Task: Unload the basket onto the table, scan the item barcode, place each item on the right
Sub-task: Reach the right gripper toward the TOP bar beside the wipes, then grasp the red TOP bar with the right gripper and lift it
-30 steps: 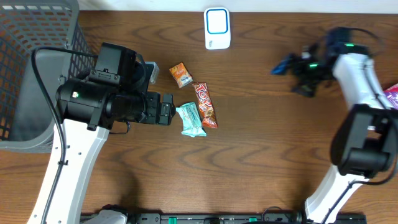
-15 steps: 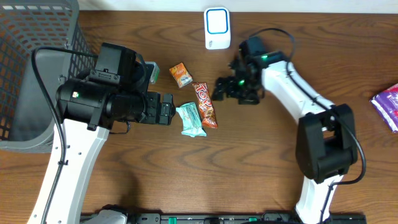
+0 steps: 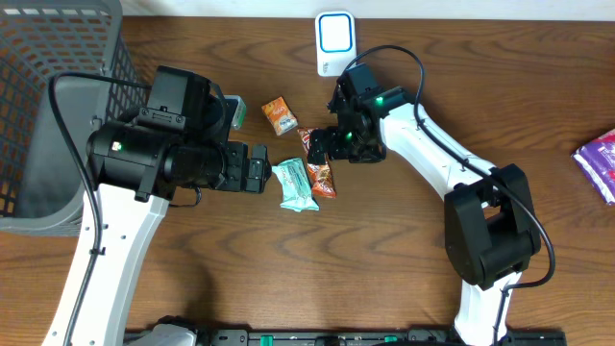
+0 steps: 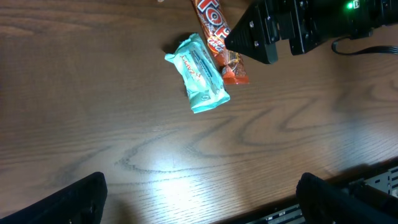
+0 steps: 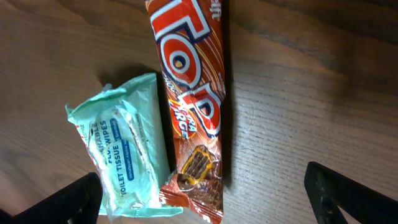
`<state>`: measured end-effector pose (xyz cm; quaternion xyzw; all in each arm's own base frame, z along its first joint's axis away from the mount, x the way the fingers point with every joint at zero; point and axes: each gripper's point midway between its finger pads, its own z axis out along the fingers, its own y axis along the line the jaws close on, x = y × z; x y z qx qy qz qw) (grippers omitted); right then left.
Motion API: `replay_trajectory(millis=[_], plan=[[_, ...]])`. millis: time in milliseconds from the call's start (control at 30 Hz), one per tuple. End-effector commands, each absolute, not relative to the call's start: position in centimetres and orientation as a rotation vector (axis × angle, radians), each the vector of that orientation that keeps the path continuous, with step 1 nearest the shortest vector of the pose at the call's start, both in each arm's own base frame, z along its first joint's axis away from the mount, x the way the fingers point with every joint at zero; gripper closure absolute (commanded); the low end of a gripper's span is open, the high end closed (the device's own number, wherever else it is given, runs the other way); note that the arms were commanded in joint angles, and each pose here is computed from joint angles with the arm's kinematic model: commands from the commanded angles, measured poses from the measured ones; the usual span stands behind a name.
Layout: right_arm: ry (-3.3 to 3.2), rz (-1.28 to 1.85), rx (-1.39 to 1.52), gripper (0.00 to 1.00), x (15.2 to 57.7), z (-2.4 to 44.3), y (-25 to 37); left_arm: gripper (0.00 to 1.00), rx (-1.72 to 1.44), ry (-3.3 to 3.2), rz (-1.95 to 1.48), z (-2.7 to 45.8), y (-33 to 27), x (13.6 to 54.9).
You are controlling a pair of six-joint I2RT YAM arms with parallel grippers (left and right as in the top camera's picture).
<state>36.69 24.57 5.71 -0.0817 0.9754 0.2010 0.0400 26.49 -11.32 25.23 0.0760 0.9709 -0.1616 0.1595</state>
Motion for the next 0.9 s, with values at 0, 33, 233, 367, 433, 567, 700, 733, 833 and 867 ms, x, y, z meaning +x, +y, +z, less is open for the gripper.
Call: replay_trajectory(millis=[0, 33, 233, 367, 433, 567, 700, 733, 833, 867], plan=[[2.997, 0.603, -0.262, 0.01, 36.5, 5.2, 24.6, 0.02, 0.237, 2.784, -0.453, 24.9, -11.3, 26.4], [2.999, 0.603, -0.262, 0.01, 36.4, 5.1, 24.6, 0.02, 0.237, 2.784, -0.453, 24.9, -11.3, 26.4], [3.002, 0.602, -0.273, 0.01, 36.2, 4.9, 24.9, 0.02, 0.237, 2.784, -0.453, 24.9, -11.3, 26.4], [2.995, 0.605, -0.275, 0.01, 36.3, 4.8, 25.0, 0.02, 0.237, 2.784, -0.453, 24.9, -11.3, 26.4], [2.995, 0.582, -0.271, 0.01, 36.3, 4.6, 24.7, 0.02, 0.237, 2.784, -0.453, 24.9, -11.3, 26.4], [3.03, 0.412, -0.118, 0.01, 36.4, 3.1, 22.6, 0.02, 0.237, 2.784, -0.453, 24.9, -11.3, 26.4], [3.054, 0.377, -0.04, 0.01, 36.1, 2.2, 21.5, 0.02, 0.237, 2.784, -0.453, 24.9, -11.3, 26.4], [3.057, 0.374, -0.034, 0.01, 36.1, 2.2, 21.3, 0.02, 0.237, 2.784, -0.453, 24.9, -11.3, 26.4], [3.062, 0.412, -0.01, 0.01, 36.2, 2.3, 21.1, 0.02, 0.237, 2.784, -0.453, 24.9, -11.3, 26.4], [3.062, 0.467, -0.001, 0.01, 36.3, 2.5, 21.3, 0.02, 0.237, 2.784, -0.453, 24.9, -11.3, 26.4]])
